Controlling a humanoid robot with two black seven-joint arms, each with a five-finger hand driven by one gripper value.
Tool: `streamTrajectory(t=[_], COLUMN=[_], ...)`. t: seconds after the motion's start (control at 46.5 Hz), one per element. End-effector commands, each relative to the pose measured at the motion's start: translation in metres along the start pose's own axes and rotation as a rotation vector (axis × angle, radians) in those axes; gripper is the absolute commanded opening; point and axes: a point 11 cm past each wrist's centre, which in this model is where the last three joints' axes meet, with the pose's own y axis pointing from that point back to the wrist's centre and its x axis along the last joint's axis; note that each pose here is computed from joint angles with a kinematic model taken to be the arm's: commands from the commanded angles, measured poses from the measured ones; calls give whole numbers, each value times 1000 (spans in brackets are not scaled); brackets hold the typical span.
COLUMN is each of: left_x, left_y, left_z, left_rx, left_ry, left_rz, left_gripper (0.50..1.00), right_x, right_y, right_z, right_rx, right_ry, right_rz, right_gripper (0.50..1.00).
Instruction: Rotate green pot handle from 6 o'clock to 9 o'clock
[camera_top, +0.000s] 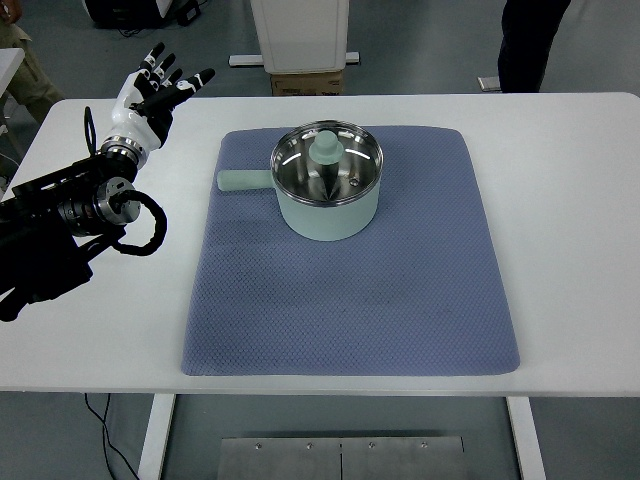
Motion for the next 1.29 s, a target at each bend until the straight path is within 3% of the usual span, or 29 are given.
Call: streamTrajectory(t=[0.0, 0.559, 1.269], left_x=[-3, -17, -23], left_y=[0, 3, 1], left_z=[-3, -21, -19], left_rx=[3, 30, 24], left_ry=[8, 29, 45], left_rz=[6, -7, -17], left_gripper=[1000, 1000, 1000], right_x=[0, 0, 0], right_y=[0, 0, 0], right_z=[0, 0, 0], right_rx=[0, 0, 0], right_ry=[0, 0, 0], right_rz=[0, 0, 0], right_gripper=[1000, 1000, 1000])
